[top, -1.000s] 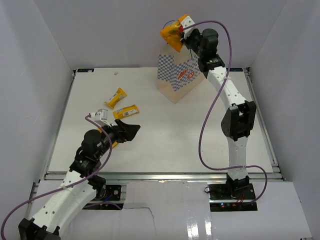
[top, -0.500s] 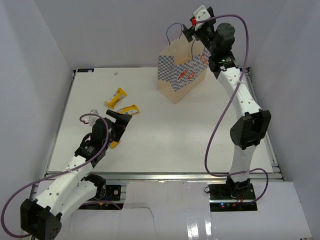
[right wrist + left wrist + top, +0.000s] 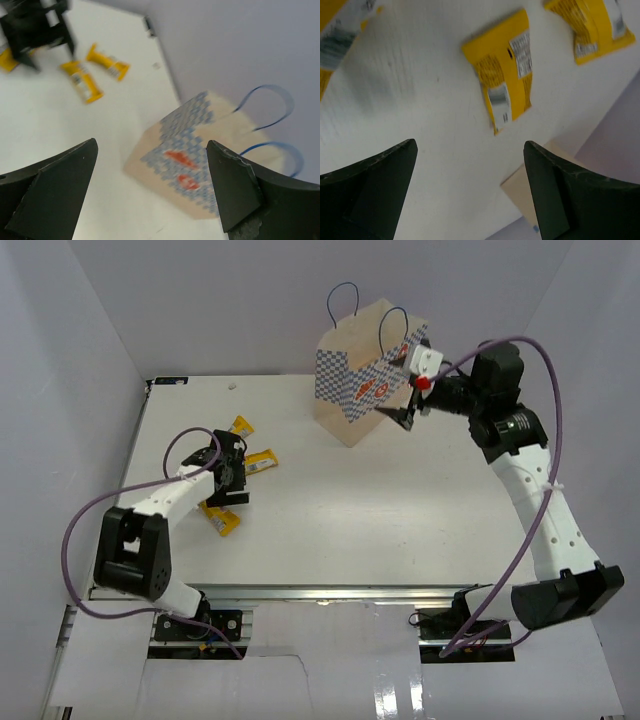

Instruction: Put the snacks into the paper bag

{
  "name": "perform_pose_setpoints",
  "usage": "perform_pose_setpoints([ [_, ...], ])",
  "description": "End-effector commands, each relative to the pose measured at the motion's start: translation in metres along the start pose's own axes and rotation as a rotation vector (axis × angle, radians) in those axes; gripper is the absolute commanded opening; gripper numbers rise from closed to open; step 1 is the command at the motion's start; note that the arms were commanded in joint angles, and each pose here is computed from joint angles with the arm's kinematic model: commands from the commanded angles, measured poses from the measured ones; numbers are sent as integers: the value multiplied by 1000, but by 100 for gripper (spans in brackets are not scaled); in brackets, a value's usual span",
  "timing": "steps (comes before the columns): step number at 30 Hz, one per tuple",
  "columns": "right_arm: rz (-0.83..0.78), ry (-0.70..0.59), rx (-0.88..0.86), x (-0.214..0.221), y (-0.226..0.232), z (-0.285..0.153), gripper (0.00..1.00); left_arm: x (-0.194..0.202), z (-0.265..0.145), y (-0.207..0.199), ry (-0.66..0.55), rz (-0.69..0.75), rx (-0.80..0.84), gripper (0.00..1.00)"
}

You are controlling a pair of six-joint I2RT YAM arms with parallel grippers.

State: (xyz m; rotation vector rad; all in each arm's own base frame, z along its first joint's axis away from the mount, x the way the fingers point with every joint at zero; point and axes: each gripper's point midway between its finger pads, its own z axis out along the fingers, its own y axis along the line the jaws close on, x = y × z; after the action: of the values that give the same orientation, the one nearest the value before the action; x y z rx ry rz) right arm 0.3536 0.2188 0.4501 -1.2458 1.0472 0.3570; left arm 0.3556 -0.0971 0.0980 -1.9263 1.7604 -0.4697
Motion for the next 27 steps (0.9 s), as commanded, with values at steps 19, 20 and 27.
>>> perform_pose_setpoints([
  [19,553,278,-373,154,231,-87,94,-9,105,-3,48,-2,-393,95],
  [20,559,277,-375,155,233,-87,94,-10,112,5,43,7,-427,91],
  [27,585,275,-381,155,237,-88,95,-28,130,20,1,37,-521,81],
])
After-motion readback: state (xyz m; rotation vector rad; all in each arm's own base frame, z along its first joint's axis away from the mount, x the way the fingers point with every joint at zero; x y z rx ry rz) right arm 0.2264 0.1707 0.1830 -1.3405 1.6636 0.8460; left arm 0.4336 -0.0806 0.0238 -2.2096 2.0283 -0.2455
